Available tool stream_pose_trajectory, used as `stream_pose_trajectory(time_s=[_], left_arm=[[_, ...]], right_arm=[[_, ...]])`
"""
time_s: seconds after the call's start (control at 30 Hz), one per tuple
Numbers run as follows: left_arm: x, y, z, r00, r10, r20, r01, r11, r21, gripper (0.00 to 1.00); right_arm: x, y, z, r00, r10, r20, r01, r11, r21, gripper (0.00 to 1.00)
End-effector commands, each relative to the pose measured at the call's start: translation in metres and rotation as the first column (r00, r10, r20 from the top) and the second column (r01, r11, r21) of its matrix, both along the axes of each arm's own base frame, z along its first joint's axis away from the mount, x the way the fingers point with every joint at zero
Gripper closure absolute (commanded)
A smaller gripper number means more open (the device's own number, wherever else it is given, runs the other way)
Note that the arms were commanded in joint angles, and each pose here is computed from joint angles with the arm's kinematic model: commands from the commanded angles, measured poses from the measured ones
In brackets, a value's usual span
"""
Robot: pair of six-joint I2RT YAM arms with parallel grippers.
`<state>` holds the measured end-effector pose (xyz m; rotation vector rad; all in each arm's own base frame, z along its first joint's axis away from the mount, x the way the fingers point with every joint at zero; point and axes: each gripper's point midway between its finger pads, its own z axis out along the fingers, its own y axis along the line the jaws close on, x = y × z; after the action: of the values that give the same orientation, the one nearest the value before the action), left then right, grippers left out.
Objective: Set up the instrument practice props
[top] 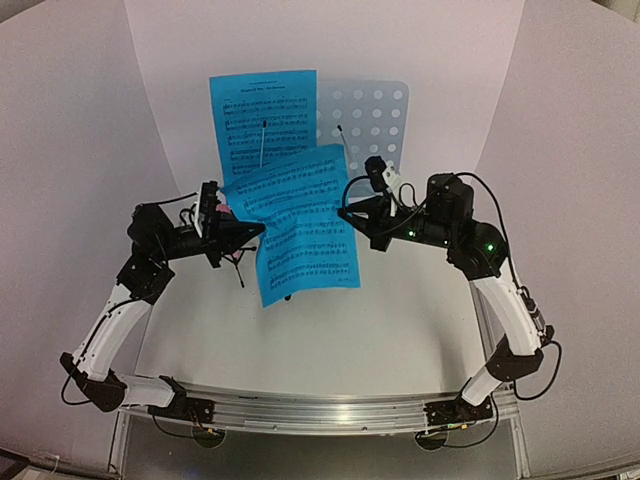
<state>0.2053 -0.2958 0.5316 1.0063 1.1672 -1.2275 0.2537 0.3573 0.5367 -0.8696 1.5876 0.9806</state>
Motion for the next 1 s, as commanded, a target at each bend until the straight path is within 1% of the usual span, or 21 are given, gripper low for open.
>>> stream_pose_trajectory(time_s=[0.0,0.07,0.1,0.13,0.2,0.3,0.4,0.47,0.57,0.63,0.67,0.73,0.8,0.87,0.9,0.97], left_arm=[[-0.001,0.005,-0.011,0.999,0.044,-0.03,-0.04,0.992,0.12,1.0],[-0.007,0.005,-0.014,1.0,0.02,0.002,-0.02,0.987,0.157,1.0],[-0.01,0.005,-0.017,1.0,0.004,0.013,-0.006,0.984,0.176,1.0],[-0.013,0.005,-0.018,0.999,-0.013,0.041,0.005,0.982,0.19,1.0],[-0.02,0.005,-0.021,0.994,-0.057,0.095,0.035,0.975,0.219,1.0],[-0.022,0.006,-0.022,0.976,-0.074,0.207,0.02,0.967,0.253,1.0],[-0.024,0.006,-0.028,0.951,-0.111,0.29,0.02,0.954,0.3,1.0],[-0.026,0.007,-0.028,0.939,-0.125,0.322,0.021,0.951,0.307,1.0],[-0.028,0.007,-0.026,0.925,-0.14,0.352,0.026,0.95,0.311,1.0],[-0.029,0.007,-0.026,0.925,-0.148,0.349,0.033,0.948,0.316,1.0],[-0.029,0.007,-0.027,0.927,-0.151,0.342,0.035,0.946,0.322,1.0],[-0.029,0.008,-0.028,0.929,-0.152,0.338,0.036,0.944,0.327,1.0],[-0.029,0.008,-0.027,0.932,-0.148,0.332,0.034,0.945,0.326,1.0],[-0.027,0.007,-0.025,0.937,-0.137,0.322,0.029,0.947,0.321,1.0],[-0.026,0.007,-0.023,0.94,-0.131,0.315,0.025,0.948,0.318,1.0],[-0.022,0.006,-0.019,0.948,-0.108,0.299,0.012,0.952,0.305,1.0]], right_arm=[[-0.011,-0.01,0.015,1.0,0.011,0.02,-0.012,0.999,0.038,0.77],[-0.009,-0.006,0.012,1.0,0.019,0.016,-0.02,0.999,0.033,0.59],[-0.008,-0.003,0.012,1.0,0.027,0.014,-0.027,0.999,0.032,0.51],[-0.007,-0.001,0.012,0.999,0.035,0.013,-0.035,0.999,0.033,0.48],[-0.003,0.005,0.008,0.999,0.042,0.007,-0.042,0.999,0.029,0.42],[0.002,0.012,0.004,0.999,0.05,0.014,-0.05,0.999,0.016,0.34],[0.007,0.015,0.005,0.999,0.044,0.025,-0.044,0.999,0.017,0.29],[0.011,0.016,0.004,0.999,0.038,0.02,-0.038,0.999,0.017,0.27],[0.016,0.019,0.0,0.999,0.043,0.007,-0.043,0.999,0.015,0.27],[0.016,0.02,0.0,0.999,0.054,0.0,-0.054,0.998,0.02,0.31],[0.015,0.019,0.003,0.998,0.059,0.0,-0.059,0.998,0.027,0.36],[0.014,0.016,0.009,0.998,0.068,0.006,-0.069,0.997,0.041,0.53],[0.013,0.014,0.012,0.997,0.072,0.007,-0.073,0.996,0.048,0.75],[0.012,0.013,0.012,0.997,0.082,0.003,-0.082,0.995,0.053,0.93],[0.011,0.013,0.013,0.996,0.089,0.001,-0.089,0.994,0.057,0.99],[0.008,0.014,0.016,0.994,0.11,-0.003,-0.11,0.992,0.067,1.0]])
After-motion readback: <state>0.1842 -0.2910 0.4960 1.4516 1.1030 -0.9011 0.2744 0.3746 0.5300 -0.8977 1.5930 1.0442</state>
